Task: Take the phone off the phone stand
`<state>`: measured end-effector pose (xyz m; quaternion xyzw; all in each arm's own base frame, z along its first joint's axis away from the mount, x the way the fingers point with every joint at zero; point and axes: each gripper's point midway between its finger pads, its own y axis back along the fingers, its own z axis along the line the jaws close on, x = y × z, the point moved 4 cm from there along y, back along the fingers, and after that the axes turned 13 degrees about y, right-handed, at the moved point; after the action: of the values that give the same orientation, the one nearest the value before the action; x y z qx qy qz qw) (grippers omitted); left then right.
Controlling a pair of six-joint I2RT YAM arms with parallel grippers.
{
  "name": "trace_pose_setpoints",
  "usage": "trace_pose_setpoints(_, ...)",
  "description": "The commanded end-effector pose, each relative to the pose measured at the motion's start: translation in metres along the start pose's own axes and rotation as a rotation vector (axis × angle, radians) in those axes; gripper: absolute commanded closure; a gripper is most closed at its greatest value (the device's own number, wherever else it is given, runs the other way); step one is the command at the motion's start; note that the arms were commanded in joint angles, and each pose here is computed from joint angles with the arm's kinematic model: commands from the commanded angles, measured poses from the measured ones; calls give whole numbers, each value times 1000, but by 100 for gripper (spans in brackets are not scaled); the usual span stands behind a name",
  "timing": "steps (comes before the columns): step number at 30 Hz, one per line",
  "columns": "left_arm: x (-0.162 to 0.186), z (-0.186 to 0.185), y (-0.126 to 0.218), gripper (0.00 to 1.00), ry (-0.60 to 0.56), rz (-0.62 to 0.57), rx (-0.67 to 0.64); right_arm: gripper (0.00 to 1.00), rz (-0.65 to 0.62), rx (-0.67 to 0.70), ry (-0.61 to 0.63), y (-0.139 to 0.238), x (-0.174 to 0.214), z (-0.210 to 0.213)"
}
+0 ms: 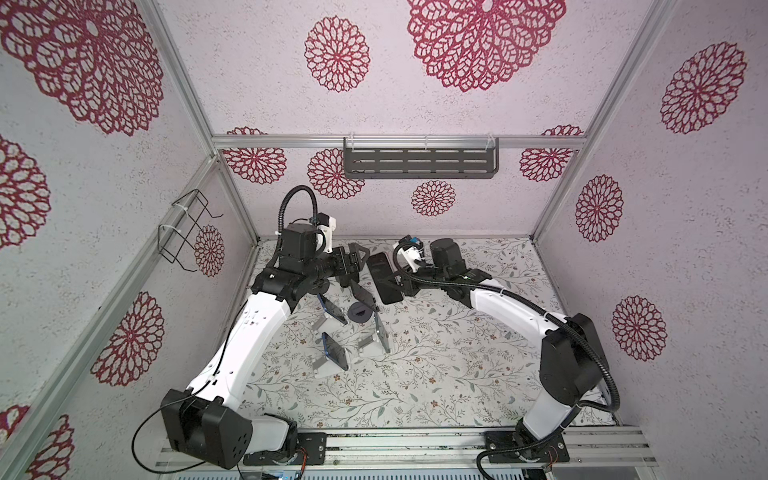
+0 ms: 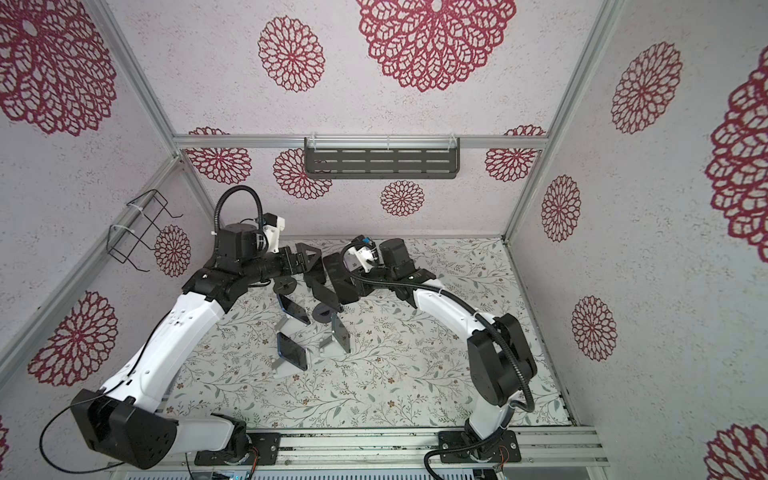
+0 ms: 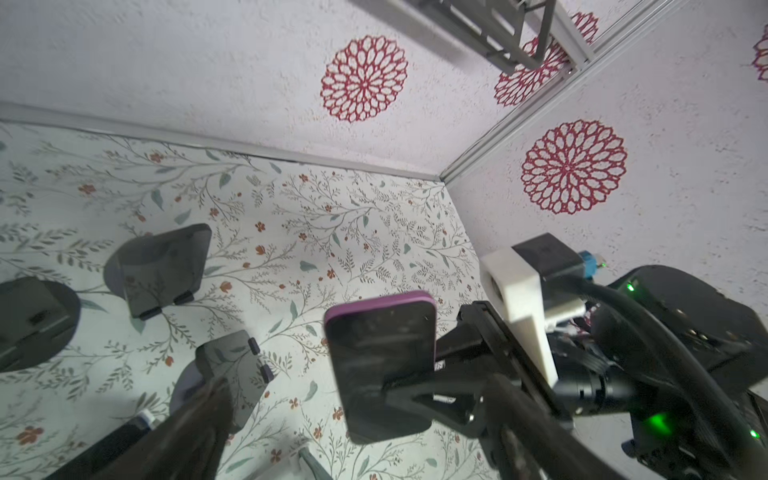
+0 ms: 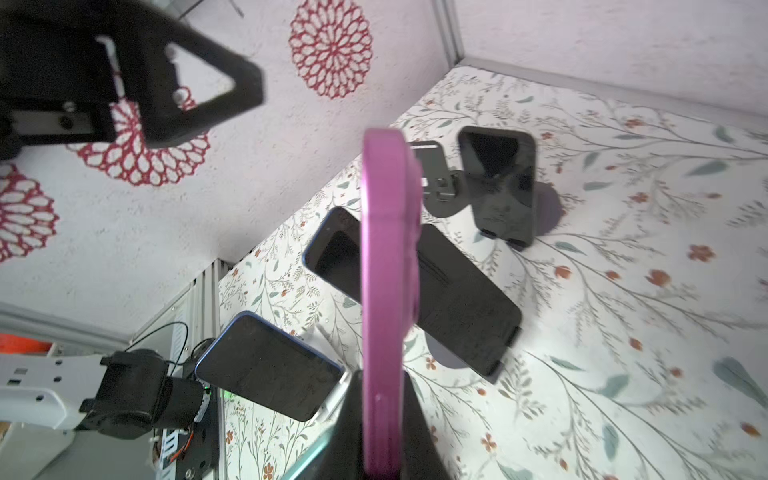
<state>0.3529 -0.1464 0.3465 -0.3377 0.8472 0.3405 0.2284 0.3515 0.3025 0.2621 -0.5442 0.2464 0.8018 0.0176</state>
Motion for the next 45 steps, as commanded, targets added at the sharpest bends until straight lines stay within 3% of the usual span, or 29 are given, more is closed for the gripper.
trace_pose_setpoints(1,-7,2,10,3,-50,-77,-37,100,-118,75,-45,47,-29,-15)
trace_pose_setpoints(9,11,28,27,3,-44,-98,-158,100,0,159,-332,61,27,-92)
trace_pose_setpoints(13,22,42,34,3,-31,-109,-213,100,62,130,-409,38,47,-117)
trace_pose_setpoints(21,28,52,39,3,-28,-123,-279,100,37,63,-540,-14,64,-156)
trace_pose_setpoints(30,26,55,35,3,-34,-125,-297,100,0,-7,-622,-68,73,-182)
trace_pose_setpoints(40,26,59,29,3,-47,-112,-337,99,10,-24,-674,-96,89,-200)
trace_pose_setpoints(45,25,58,26,3,-58,-119,-338,82,31,-11,-698,-102,102,-206)
